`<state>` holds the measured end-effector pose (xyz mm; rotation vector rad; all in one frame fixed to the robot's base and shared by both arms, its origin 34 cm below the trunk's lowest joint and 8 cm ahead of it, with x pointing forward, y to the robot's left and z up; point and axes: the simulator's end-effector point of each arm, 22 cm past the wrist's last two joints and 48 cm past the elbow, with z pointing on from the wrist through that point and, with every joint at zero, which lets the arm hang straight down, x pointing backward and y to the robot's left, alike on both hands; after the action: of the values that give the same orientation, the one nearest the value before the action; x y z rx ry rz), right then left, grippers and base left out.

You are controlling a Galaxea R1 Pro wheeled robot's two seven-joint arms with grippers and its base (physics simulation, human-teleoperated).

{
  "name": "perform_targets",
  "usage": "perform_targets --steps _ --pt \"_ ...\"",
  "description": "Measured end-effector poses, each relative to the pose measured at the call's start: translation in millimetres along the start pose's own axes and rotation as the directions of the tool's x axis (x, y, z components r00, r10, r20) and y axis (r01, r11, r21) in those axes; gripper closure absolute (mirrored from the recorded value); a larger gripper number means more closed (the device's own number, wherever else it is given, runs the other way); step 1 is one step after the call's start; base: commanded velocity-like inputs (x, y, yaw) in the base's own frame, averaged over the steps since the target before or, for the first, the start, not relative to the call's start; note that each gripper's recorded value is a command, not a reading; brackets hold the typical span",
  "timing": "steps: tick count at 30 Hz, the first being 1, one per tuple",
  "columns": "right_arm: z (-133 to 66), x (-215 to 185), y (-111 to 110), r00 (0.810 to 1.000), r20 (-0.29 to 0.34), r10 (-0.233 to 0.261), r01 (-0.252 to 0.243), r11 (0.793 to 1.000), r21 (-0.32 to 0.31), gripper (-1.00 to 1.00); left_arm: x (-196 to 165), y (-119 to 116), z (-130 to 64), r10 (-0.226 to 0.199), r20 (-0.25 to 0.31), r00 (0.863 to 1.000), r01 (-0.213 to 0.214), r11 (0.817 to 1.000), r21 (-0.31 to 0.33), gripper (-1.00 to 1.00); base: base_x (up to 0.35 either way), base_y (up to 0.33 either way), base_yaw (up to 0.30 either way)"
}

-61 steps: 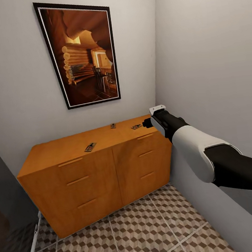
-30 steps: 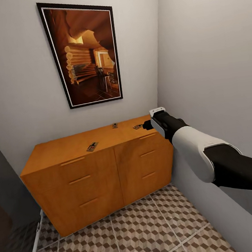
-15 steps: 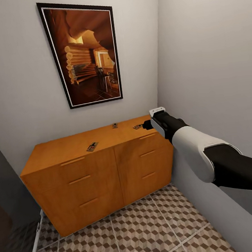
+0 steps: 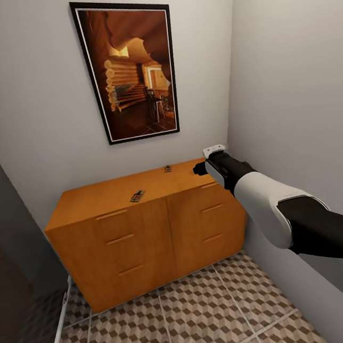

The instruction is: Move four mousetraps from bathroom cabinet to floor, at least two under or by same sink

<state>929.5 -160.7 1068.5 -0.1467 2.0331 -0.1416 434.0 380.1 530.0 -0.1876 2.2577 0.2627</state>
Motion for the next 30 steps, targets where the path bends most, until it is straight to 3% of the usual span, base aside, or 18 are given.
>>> perform_targets --steps 7,17,27,30 --pt "1.3 1.5 0.2 1.0 -0.003 0.0 0.0 1.0 0.0 -1.0 0.9 0.4 0.0 0.001 -0.002 1.0 -0.001 1.0 -0.001 1.0 0.0 0.0 0.211" --pt "1.5 2.1 0.3 1.0 -0.004 0.0 0.0 1.0 0.0 -1.0 1.0 0.6 -0.1 0.001 -0.002 1.0 -0.001 1.0 -0.001 1.0 0.013 0.0 0.032" --pt "0.9 1.6 0.4 1.0 -0.002 0.002 -0.002 1.0 -0.001 -1.0 1.8 0.6 -0.3 0.001 -0.006 1.0 -0.001 1.0 -0.002 1.0 0.26 0.0 0.001" --pt "1.1 1.9 0.3 1.0 -0.003 0.001 -0.001 1.0 -0.001 -1.0 7.7 0.1 -0.4 0.001 -0.033 0.999 -0.001 1.0 -0.001 1.0 0.272 0.0 0.0"
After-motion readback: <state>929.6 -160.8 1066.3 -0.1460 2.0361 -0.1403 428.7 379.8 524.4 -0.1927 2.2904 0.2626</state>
